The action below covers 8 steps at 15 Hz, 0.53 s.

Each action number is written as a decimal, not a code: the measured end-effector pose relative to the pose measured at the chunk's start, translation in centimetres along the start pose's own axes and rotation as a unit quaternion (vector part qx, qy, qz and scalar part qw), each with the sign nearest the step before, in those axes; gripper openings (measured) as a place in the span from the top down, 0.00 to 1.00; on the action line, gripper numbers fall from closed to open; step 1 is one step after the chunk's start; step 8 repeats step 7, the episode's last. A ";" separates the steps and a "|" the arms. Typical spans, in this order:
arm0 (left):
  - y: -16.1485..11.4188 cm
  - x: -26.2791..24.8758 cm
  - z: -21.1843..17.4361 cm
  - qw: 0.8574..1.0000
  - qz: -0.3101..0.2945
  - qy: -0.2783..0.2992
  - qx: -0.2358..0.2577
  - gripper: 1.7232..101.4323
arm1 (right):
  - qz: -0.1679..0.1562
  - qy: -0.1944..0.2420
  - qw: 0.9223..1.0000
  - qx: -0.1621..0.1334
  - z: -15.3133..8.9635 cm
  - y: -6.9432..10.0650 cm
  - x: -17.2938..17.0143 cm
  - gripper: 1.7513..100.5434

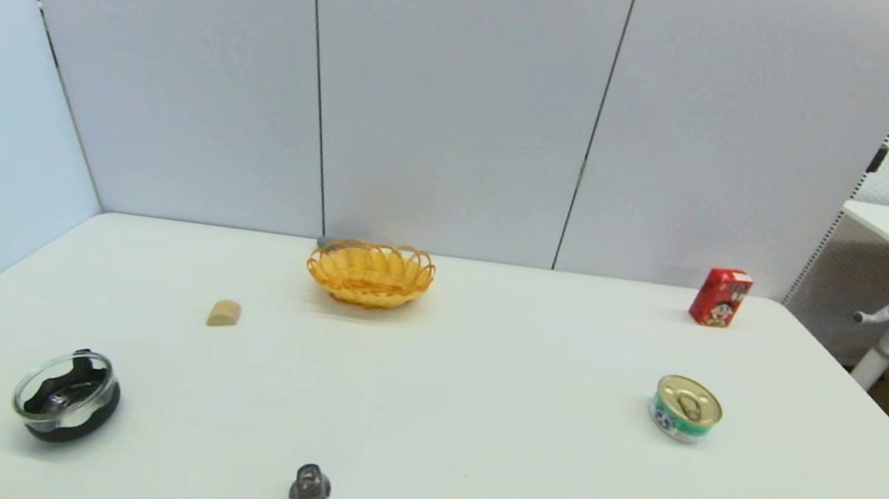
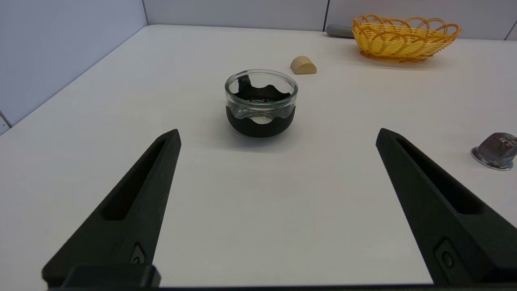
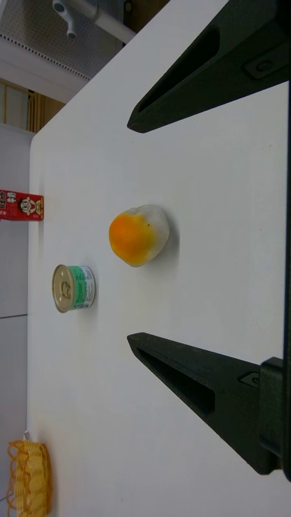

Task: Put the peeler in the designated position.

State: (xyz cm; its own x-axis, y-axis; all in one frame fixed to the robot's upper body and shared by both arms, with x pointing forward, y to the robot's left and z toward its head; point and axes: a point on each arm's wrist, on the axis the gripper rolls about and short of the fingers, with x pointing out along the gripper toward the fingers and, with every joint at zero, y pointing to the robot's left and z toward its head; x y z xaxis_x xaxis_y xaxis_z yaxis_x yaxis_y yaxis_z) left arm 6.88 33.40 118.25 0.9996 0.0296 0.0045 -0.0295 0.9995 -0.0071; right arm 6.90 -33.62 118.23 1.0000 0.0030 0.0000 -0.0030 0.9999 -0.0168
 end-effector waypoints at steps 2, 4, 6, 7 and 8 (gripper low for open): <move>0.0 0.0 0.0 1.000 0.000 0.000 0.000 0.04 | 0.000 0.000 1.000 0.000 0.0 0.0 0.0 0.03; 0.0 0.0 0.0 1.000 0.000 0.000 0.000 0.04 | 0.000 -0.001 1.000 0.004 0.0 0.0 0.0 0.03; 0.0 0.0 0.0 1.000 0.000 0.000 0.000 0.04 | -0.001 -0.001 1.000 0.006 0.0 0.0 0.0 0.03; 0.0 0.0 0.0 1.000 0.000 0.000 0.000 0.04 | -0.001 -0.001 1.000 0.006 0.0 0.0 0.0 0.03; 0.0 0.0 0.0 1.000 0.000 0.000 0.000 0.04 | -0.001 -0.001 1.000 0.006 0.0 0.0 0.0 0.03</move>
